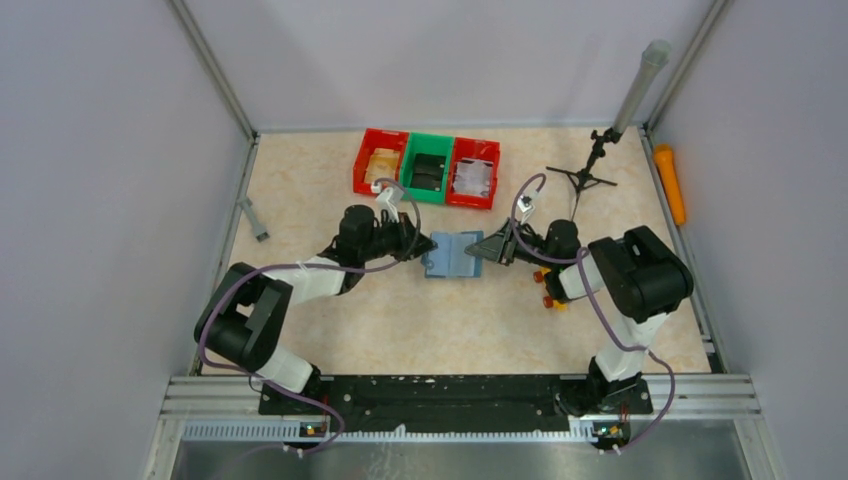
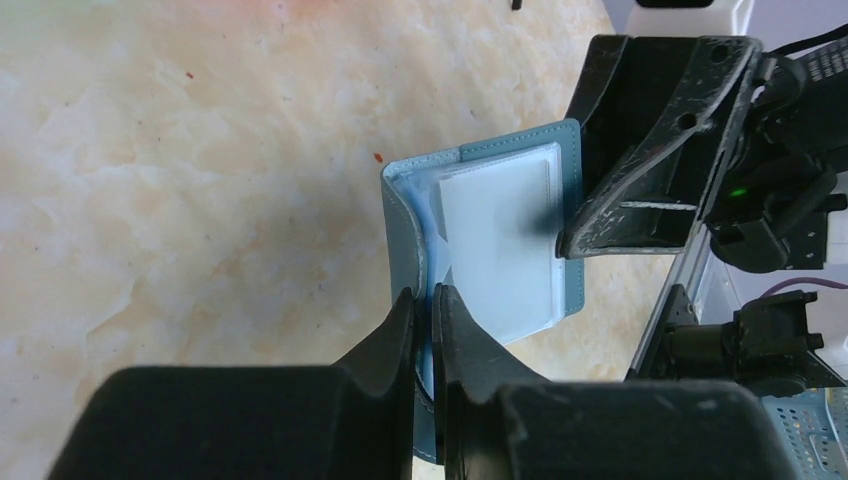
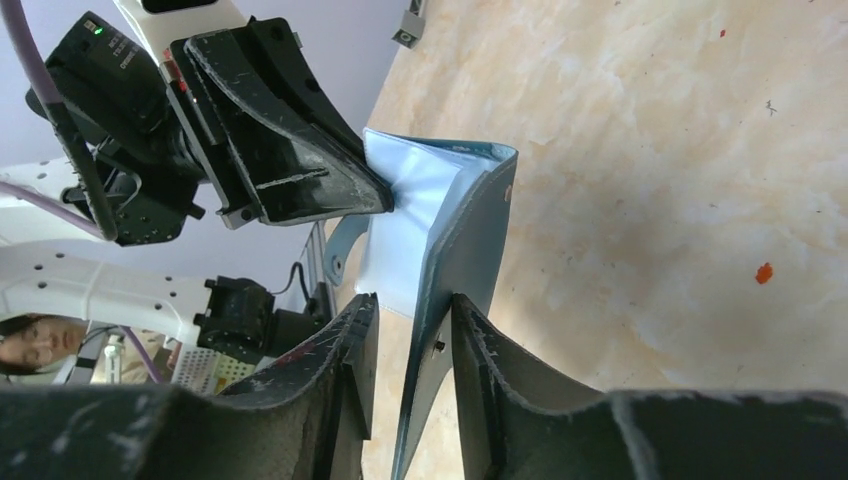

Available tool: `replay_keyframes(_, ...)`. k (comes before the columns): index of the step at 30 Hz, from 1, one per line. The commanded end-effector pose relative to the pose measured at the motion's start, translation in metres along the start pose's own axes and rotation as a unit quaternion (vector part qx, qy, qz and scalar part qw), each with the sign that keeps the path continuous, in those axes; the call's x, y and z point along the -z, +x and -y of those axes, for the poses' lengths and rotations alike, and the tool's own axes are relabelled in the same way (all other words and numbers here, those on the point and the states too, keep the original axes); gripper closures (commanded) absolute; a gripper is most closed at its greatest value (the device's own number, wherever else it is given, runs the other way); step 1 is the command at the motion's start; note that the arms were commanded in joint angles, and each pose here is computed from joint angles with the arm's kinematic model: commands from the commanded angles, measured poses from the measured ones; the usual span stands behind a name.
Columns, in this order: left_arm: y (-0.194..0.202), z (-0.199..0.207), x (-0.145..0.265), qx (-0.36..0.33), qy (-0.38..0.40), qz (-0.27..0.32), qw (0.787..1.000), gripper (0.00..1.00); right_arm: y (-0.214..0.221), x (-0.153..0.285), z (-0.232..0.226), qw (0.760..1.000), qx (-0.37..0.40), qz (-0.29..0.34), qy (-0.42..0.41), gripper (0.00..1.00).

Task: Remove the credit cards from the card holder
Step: Remove the credit card from the card holder.

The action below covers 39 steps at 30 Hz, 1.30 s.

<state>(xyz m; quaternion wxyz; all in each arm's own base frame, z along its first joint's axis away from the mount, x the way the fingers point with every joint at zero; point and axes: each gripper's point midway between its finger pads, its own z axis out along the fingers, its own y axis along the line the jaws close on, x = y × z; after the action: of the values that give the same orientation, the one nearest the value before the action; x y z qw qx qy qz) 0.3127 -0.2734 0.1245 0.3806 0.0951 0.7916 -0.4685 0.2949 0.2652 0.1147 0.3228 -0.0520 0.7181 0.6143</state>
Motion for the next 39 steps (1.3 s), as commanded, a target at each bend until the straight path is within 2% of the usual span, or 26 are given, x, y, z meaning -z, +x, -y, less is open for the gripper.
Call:
replay_keyframes(1,-0.013,0.003,-0.005,-0.015,-0.003,0.004,1.0,0.91,-0.015,-0.005,-0.015,0.998,0.054,0.014,-0.016,0.65)
replay_keyframes(8,-0.013,0.001,-0.004,-0.017,-0.013,0.005,1.0,0.91,-0.017,-0.004,-0.01,0.998,0.061,0.016,0.006,0.67)
replay_keyframes(13,-0.015,-0.007,-0.003,-0.014,-0.035,0.009,0.999,0.91,-0.015,-0.004,-0.007,0.998,0.059,0.012,0.011,0.61)
replay_keyframes(17,-0.015,-0.013,-0.001,-0.01,-0.05,0.011,0.999,0.9,-0.012,-0.006,0.001,0.999,0.047,0.002,0.021,0.72)
replay_keyframes(22,-0.015,-0.018,-0.001,-0.003,-0.061,0.01,0.998,0.9,-0.007,-0.01,0.009,0.999,0.03,-0.013,0.026,0.73)
replay_keyframes(27,-0.014,-0.018,-0.003,0.004,-0.057,0.007,0.998,0.9,-0.001,-0.014,0.018,0.999,0.019,-0.031,0.037,0.8)
replay_keyframes(32,-0.013,-0.018,-0.003,0.006,-0.055,0.005,0.998,0.91,0.003,-0.016,0.024,0.997,0.017,-0.042,0.054,0.76)
replay_keyframes(39,-0.014,-0.019,-0.003,0.008,-0.058,0.007,0.998,0.91,0.003,-0.017,0.03,0.996,0.02,-0.044,0.069,0.91)
